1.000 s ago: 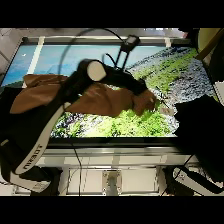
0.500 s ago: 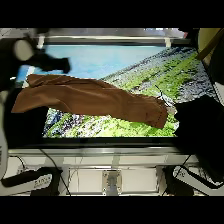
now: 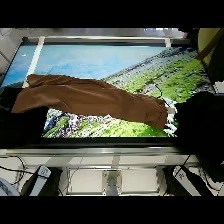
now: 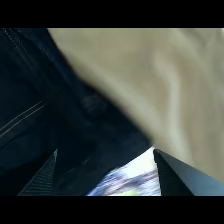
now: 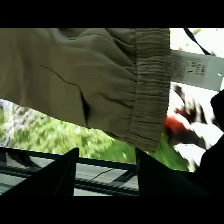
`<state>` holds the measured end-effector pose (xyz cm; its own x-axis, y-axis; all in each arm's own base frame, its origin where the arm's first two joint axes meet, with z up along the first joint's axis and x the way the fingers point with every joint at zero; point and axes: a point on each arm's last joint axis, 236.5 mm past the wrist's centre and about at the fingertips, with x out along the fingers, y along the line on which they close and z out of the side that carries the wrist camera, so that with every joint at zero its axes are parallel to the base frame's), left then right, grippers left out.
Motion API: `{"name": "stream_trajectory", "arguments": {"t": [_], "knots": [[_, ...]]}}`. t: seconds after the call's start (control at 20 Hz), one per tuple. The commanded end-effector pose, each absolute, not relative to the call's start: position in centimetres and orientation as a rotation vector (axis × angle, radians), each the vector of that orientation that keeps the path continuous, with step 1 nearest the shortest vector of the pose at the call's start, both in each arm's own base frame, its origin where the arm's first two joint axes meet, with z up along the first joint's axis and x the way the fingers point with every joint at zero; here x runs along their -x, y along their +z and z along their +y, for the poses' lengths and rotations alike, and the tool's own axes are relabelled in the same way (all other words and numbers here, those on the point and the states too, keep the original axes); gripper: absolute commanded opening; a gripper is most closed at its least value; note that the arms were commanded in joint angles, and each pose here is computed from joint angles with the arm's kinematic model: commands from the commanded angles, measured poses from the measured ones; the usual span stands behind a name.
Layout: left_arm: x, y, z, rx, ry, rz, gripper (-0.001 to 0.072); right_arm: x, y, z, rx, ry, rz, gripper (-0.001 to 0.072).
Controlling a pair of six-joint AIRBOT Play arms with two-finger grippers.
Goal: Fold the clothes and pants, and hang the long-sleeved shirts on hangers.
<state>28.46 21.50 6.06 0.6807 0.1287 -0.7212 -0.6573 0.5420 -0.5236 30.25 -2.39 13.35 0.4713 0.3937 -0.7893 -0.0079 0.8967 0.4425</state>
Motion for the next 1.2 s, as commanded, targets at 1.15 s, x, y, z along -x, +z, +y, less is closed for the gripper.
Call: {"name": "stream_trajectory", "arguments": {"t": [1.15], "knots": [[-39.0,-7.7,29.1,1.035,0.258,0.945,0.058,-31.8,14.4,7.1,-0.541,0.365,1.073,0.038]]}}
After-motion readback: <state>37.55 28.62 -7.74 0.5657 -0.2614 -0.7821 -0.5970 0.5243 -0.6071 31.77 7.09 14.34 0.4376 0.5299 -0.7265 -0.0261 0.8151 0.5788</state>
